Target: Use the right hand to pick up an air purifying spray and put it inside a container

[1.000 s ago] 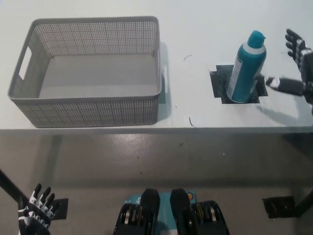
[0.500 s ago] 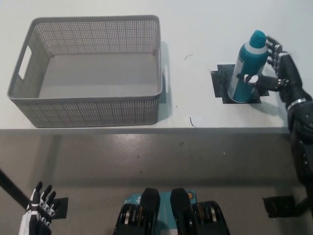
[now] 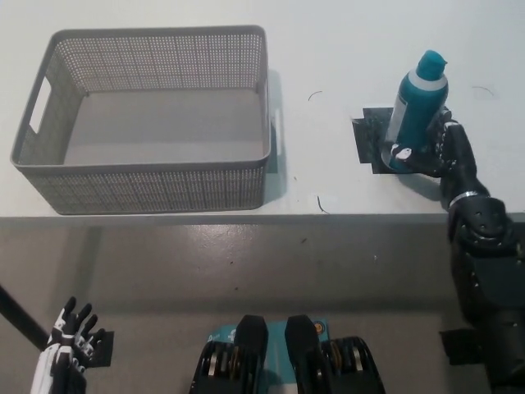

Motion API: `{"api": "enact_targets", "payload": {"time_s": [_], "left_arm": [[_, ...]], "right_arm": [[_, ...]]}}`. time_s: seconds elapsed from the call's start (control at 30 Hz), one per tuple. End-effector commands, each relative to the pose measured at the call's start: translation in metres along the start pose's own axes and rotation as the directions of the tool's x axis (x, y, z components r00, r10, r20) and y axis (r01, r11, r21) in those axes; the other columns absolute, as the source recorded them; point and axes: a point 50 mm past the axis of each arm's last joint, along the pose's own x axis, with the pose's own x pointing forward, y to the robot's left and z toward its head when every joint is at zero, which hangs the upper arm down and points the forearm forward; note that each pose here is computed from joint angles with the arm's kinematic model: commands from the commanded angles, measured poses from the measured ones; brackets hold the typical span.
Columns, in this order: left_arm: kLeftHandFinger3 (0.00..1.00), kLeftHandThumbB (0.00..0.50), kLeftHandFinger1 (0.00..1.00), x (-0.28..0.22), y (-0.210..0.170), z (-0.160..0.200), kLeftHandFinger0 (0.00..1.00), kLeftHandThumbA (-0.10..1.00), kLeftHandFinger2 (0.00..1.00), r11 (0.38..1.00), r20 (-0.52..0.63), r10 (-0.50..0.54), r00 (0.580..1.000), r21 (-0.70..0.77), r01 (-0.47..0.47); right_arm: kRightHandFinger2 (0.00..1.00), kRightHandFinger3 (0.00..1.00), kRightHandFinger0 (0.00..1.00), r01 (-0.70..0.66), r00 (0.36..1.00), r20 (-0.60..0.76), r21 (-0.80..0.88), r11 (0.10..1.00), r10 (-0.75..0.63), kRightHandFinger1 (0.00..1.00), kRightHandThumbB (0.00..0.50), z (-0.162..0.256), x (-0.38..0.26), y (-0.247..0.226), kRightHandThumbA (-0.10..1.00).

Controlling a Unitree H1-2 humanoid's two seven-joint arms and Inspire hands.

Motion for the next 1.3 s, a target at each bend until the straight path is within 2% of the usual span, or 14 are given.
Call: {"api": "enact_targets", "payload": {"time_s": [0.0,0.1,0.33,0.37,0.5,0.6,0.8,0.9,0.97,1.0,1.07,1.13,1.2,1.27], "left_arm": [[1.0,0.011,1.0,-0.002,-0.004,0.008,1.0,0.79,1.0,0.999,0.033,-0.039,0.999,-0.001,0.039],[1.0,0.03,1.0,0.003,-0.005,0.01,1.0,0.77,1.0,0.999,0.029,-0.038,0.999,0.0,0.038],[1.0,0.0,1.0,0.004,-0.005,0.011,1.0,0.8,1.0,0.999,0.031,-0.042,0.999,0.006,0.042],[1.0,0.002,1.0,0.005,-0.004,0.01,1.0,0.81,1.0,0.999,0.032,-0.044,0.999,0.013,0.043],[1.0,0.039,1.0,0.006,-0.003,0.01,1.0,0.77,1.0,0.999,0.028,-0.046,0.999,0.008,0.046],[1.0,0.025,1.0,0.006,-0.003,0.011,1.0,0.76,1.0,0.999,0.027,-0.043,0.999,0.005,0.043],[1.0,0.041,1.0,0.004,-0.002,0.011,1.0,0.8,1.0,0.999,0.01,-0.049,0.999,0.007,0.049],[1.0,0.003,1.0,0.004,-0.001,0.01,1.0,0.81,1.0,0.999,0.019,-0.05,0.999,0.013,0.05],[1.0,0.004,1.0,-0.001,0.001,0.007,1.0,0.84,1.0,0.999,0.007,-0.045,0.999,0.029,0.045],[1.0,0.001,1.0,-0.001,0.0,0.007,1.0,0.85,1.0,0.999,0.006,-0.042,0.999,0.032,0.042],[1.0,0.003,1.0,-0.001,0.001,0.006,1.0,0.86,1.0,0.999,0.0,-0.041,0.999,0.028,0.041],[1.0,0.009,1.0,-0.002,0.001,0.006,1.0,0.83,1.0,0.999,0.003,-0.039,0.999,0.02,0.039],[1.0,0.002,1.0,0.0,0.001,0.005,1.0,0.79,1.0,0.999,0.014,-0.04,0.999,0.006,0.04],[1.0,0.0,1.0,0.001,0.001,0.005,1.0,0.79,1.0,0.999,0.023,-0.043,0.999,0.013,0.042]], "right_arm": [[0.51,0.53,0.61,0.162,0.96,0.205,0.147,0.976,-0.19,0.53,0.341,0.029,0.005,0.006,-0.1],[0.53,0.53,0.5,0.168,0.947,0.24,0.198,0.966,-0.214,0.5,0.324,0.041,0.007,0.012,-0.1],[0.57,0.57,0.56,0.126,0.893,0.383,0.294,0.948,-0.237,0.54,0.299,0.108,0.01,0.009,-0.1],[0.51,0.56,0.52,0.092,0.863,0.44,0.346,0.934,-0.248,0.49,0.329,0.135,0.007,0.008,-0.1],[0.49,0.53,0.43,0.049,0.795,0.552,0.355,0.934,-0.251,0.42,0.298,0.187,0.0,0.008,-0.1],[0.48,0.51,0.49,0.003,0.77,0.588,0.383,0.924,-0.246,0.46,0.342,0.235,-0.006,0.014,-0.1],[0.43,0.46,0.33,-0.056,0.697,0.704,0.242,0.969,-0.136,0.3,0.375,0.298,-0.024,0.045,-0.1],[0.4,0.43,0.46,-0.148,0.694,0.716,0.239,0.96,-0.071,0.38,0.409,0.327,-0.027,0.076,-0.1],[0.31,0.43,0.29,-0.169,0.694,0.718,0.219,0.961,-0.041,0.26,0.416,0.331,-0.03,0.091,-0.1],[0.34,0.43,0.28,-0.174,0.703,0.711,0.201,0.964,-0.021,0.28,0.411,0.337,-0.031,0.102,-0.1],[0.4,0.42,0.36,-0.204,0.71,0.704,0.184,0.962,0.016,0.35,0.41,0.342,-0.031,0.123,-0.1],[0.47,0.44,0.58,-0.262,0.684,0.724,0.125,0.957,0.093,0.43,0.354,0.337,-0.032,0.144,-0.1],[0.49,0.45,0.52,-0.306,0.712,0.685,0.105,0.946,0.154,0.44,0.343,0.331,-0.034,0.166,-0.1],[0.43,0.41,0.44,-0.338,0.734,0.647,0.084,0.937,0.206,0.37,0.397,0.322,-0.033,0.192,-0.1]]}}
